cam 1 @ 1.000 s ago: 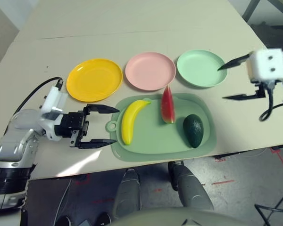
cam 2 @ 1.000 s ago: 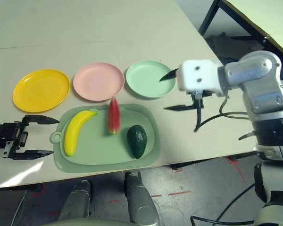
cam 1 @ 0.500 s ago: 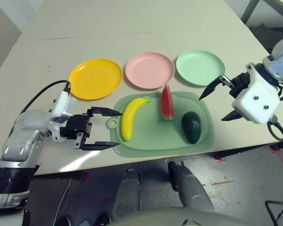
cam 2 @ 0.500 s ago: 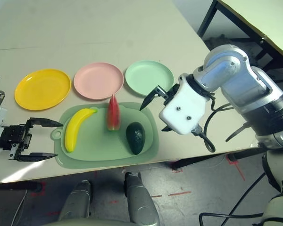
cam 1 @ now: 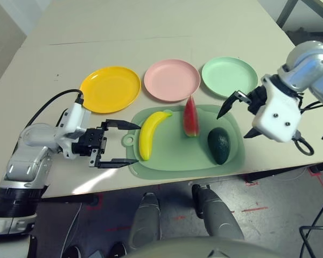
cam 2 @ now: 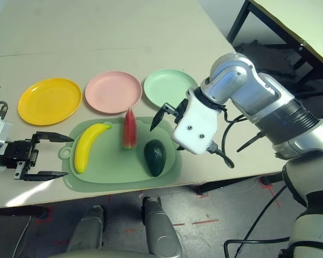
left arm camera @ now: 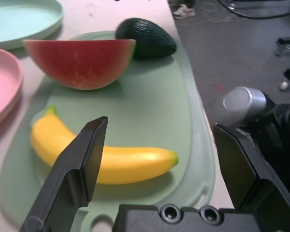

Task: Place the fruits into color-matched plates.

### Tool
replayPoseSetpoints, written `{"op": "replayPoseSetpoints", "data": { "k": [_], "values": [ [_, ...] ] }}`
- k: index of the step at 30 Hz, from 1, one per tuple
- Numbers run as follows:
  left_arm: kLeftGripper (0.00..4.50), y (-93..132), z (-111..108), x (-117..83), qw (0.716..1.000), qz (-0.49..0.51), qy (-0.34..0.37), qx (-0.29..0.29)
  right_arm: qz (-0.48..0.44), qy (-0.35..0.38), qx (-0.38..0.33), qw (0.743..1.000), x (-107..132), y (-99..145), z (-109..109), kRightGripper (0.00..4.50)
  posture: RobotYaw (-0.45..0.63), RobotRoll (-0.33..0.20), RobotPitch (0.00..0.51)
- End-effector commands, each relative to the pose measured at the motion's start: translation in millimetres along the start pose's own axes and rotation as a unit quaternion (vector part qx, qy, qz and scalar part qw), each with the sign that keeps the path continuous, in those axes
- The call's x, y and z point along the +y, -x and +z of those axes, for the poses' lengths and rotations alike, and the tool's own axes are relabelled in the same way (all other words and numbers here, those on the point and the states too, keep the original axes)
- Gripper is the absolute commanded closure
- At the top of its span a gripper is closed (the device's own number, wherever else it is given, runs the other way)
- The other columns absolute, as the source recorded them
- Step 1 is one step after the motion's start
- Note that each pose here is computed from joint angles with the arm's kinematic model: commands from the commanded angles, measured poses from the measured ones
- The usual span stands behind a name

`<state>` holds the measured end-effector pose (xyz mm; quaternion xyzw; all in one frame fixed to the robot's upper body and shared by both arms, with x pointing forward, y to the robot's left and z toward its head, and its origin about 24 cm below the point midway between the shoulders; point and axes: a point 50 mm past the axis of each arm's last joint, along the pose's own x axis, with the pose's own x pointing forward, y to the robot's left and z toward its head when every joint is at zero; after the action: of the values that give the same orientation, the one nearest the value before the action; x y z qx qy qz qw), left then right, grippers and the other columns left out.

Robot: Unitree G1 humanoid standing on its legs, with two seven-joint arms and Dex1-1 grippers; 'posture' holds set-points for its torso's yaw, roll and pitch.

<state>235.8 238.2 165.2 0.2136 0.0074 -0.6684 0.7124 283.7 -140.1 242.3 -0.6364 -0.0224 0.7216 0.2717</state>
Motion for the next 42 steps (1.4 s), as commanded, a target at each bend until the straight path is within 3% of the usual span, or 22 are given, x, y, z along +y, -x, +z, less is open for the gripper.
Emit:
{"op": "replayPoseSetpoints", "data": {
  "k": [1, 25, 42],
  "values": [
    [0.04, 0.6, -2.9, 0.2, 1.000, -0.005, 0.001, 0.009, 0.015, 0.003, -0.015, 1.000, 1.8, -9.0, 1.6, 0.00, -0.03, 0.000, 0.206],
    [0.04, 21.4, -4.8, 8.1, 0.999, 0.026, -0.014, 0.042, 0.018, -0.006, -0.029, 0.999, -2.3, -23.8, -7.2, 0.00, -0.01, 0.000, 0.214],
    [0.04, 12.6, 2.5, 14.7, 0.999, 0.005, -0.019, 0.033, 0.021, -0.014, -0.037, 0.999, -0.8, -32.6, -8.5, 0.00, -0.01, 0.000, 0.215]
  ]
}}
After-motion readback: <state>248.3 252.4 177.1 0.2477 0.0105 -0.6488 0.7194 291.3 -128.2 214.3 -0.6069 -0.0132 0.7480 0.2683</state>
